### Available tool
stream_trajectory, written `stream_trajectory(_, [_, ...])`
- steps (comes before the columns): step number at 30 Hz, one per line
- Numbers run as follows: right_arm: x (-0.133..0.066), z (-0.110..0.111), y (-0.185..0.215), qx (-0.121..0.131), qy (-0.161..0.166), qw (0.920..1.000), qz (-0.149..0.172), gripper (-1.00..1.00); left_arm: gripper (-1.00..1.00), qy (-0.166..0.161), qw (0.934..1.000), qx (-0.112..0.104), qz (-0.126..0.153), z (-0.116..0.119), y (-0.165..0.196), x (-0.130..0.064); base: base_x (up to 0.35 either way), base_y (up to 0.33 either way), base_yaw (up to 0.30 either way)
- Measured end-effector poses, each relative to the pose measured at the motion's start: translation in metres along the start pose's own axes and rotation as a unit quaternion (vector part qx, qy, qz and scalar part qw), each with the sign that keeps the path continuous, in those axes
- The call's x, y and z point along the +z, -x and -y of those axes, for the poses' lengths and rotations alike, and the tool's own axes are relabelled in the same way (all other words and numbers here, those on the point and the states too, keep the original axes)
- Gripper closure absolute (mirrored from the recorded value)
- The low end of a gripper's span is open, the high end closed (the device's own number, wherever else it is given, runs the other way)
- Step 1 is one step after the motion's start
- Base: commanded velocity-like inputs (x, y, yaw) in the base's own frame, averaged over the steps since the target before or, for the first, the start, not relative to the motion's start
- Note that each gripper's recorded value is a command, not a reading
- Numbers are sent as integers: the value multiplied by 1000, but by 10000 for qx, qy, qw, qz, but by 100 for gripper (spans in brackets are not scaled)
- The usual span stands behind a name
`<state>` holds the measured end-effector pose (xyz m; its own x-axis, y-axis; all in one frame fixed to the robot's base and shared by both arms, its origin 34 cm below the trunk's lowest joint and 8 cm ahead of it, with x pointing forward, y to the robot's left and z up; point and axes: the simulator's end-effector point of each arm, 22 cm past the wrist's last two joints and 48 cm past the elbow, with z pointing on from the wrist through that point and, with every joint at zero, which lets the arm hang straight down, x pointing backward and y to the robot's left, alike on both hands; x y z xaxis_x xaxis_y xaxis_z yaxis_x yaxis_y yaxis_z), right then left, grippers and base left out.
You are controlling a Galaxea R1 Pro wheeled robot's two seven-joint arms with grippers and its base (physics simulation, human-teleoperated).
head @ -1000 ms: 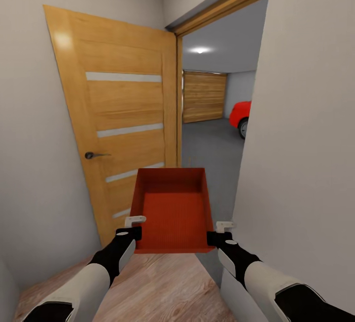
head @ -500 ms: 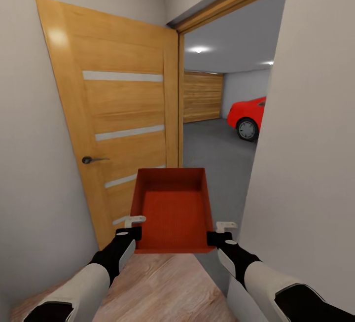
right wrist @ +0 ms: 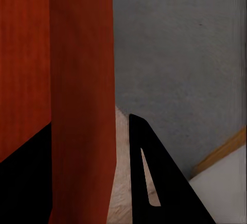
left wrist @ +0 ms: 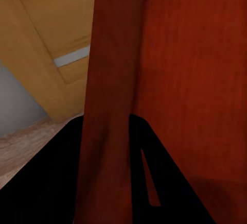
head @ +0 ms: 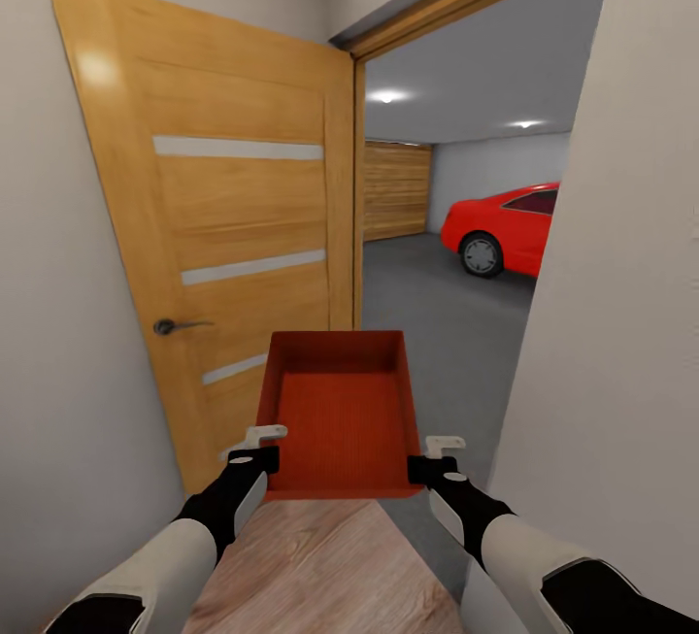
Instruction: Move the two storage containers from the living room to the garage. In the garage, place one container on the floor and stack the other container on top of it (either order is fine).
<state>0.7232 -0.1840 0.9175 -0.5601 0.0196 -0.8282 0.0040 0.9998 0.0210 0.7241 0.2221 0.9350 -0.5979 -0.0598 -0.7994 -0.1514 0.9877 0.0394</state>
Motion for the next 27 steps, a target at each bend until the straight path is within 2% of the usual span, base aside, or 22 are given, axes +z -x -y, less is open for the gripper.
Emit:
stream_trajectory(16, [0, 0, 0, 4, 1, 10000, 5, 100, 100, 1, 10000, 4, 5, 0, 0, 0, 15, 9, -242])
stream_trajectory(27, [0, 0, 0, 6, 1, 10000, 8, 100, 100, 0, 10000, 5, 8, 0, 1, -1, 207, 188, -231])
